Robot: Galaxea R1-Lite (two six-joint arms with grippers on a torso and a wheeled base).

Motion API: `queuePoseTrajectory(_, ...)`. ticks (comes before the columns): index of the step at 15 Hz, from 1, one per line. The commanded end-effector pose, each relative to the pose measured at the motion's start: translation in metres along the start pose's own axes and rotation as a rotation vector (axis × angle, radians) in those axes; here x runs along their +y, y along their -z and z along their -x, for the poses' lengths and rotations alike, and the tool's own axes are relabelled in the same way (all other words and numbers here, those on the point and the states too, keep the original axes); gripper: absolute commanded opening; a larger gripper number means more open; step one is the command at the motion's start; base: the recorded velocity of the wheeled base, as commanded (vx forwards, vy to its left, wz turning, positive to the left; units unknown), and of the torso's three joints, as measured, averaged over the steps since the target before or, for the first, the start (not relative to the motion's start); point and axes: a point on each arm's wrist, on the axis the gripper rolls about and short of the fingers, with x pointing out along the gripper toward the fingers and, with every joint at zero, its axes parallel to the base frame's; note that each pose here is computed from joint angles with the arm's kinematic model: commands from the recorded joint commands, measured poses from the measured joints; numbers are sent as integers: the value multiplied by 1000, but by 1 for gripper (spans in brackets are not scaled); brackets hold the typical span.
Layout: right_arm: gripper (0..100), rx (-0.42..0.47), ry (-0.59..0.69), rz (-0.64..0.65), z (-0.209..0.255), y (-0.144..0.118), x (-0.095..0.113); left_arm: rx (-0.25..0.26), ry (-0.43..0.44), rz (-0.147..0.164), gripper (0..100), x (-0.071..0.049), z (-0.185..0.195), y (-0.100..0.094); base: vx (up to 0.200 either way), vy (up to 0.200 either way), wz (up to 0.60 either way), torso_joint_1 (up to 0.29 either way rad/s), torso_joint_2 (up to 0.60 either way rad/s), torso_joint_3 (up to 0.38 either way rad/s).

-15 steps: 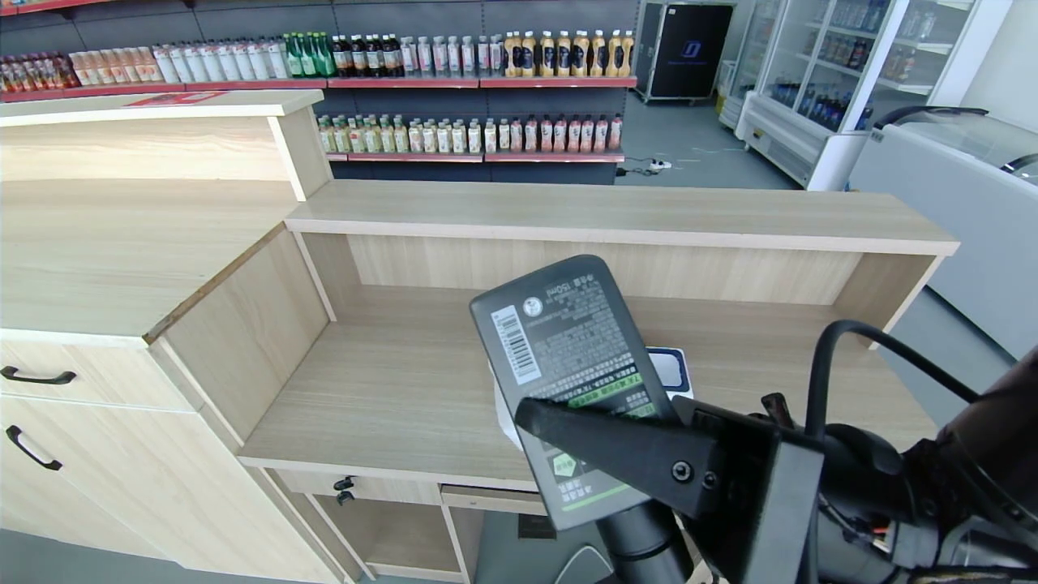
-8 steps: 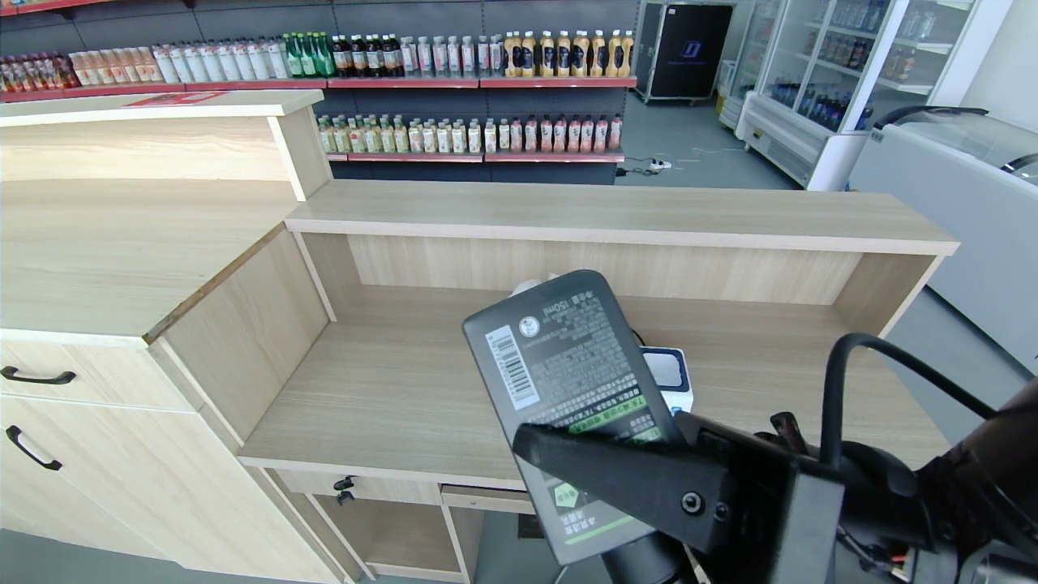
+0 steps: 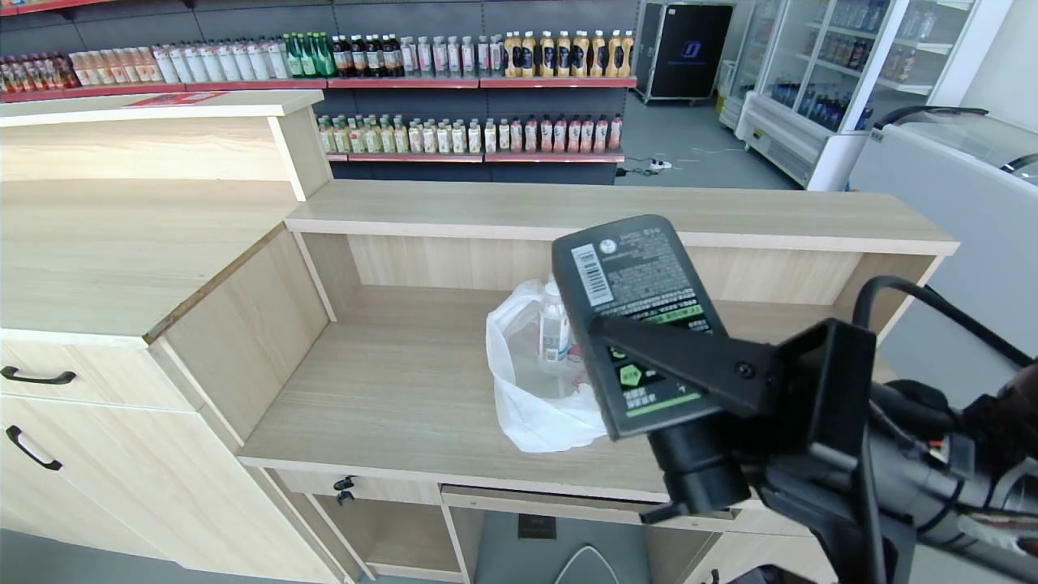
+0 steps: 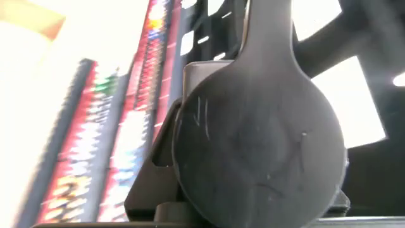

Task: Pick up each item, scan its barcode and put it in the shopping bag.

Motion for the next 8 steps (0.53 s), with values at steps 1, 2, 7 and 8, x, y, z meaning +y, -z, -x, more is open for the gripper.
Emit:
queuePoseTrajectory(1, 0, 338, -183, -226, 50, 65, 10, -1, -1, 1, 100, 0, 0, 0, 0, 0, 0, 0, 0, 0)
queuePoseTrajectory(2, 0, 495, -223, -327, 79, 85, 11, -1, -1, 0, 100, 0, 0, 0, 0, 0, 0, 0, 0, 0)
queuePoseTrajectory(7, 0, 1234, -329, -1070, 191, 107, 40, 1, -1, 0, 100, 0, 0, 0, 0, 0, 0, 0, 0, 0)
queuePoseTrajectory(8, 0, 1260, -366, -1119, 195, 102, 45, 1, -1, 0, 100, 0, 0, 0, 0, 0, 0, 0, 0, 0)
